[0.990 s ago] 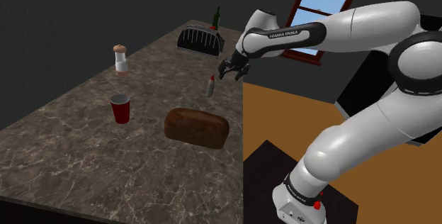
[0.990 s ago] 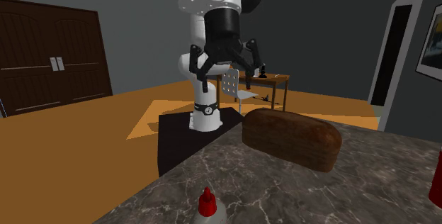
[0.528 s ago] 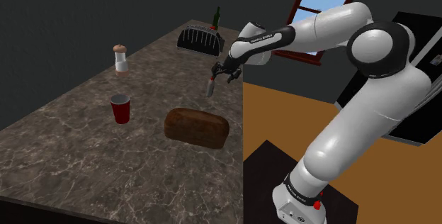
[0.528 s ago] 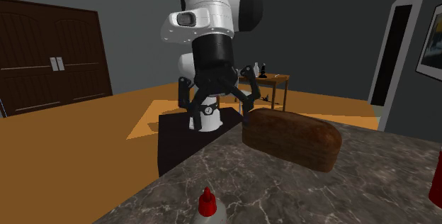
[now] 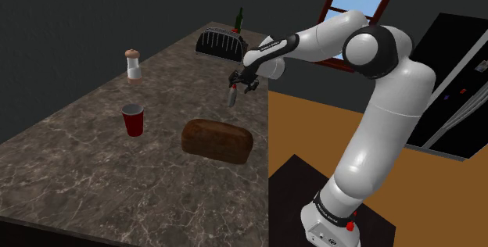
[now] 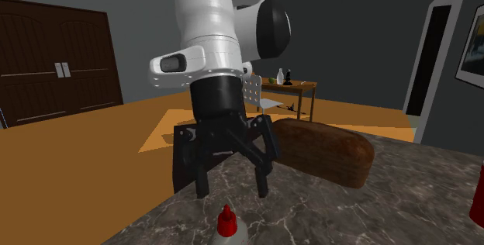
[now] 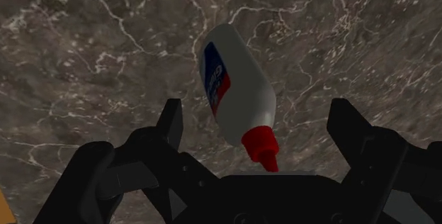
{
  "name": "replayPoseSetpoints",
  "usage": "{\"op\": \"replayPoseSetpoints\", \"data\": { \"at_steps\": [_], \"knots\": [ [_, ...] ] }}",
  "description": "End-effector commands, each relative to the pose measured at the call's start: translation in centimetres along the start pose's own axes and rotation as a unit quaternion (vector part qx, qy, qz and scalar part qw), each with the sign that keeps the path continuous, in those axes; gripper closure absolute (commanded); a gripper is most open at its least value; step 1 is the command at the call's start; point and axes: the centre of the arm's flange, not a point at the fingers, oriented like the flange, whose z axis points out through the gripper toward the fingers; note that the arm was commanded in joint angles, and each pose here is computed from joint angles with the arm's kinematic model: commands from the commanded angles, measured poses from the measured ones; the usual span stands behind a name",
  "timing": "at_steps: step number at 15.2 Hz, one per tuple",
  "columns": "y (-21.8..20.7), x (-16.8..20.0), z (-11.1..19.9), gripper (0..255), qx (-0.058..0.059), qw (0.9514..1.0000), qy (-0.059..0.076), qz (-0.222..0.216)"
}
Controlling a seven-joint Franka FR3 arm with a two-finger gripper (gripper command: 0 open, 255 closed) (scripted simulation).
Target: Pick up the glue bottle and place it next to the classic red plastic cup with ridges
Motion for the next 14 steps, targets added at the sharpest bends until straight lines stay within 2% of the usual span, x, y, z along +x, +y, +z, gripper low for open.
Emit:
{"op": "replayPoseSetpoints", "data": {
  "at_steps": [1,6,13,14],
  "knots": [
    [0.0,0.2,1.2,0,0.001,1.0,0.001,0.002],
    [0.0,0.2,3.6,0,0.001,1.0,0.001,0.002],
    [0.0,0.2,3.6,0,0.001,1.0,0.001,0.002],
    [0.0,0.2,3.6,255,0.001,1.0,0.001,0.002]
  ]
}}
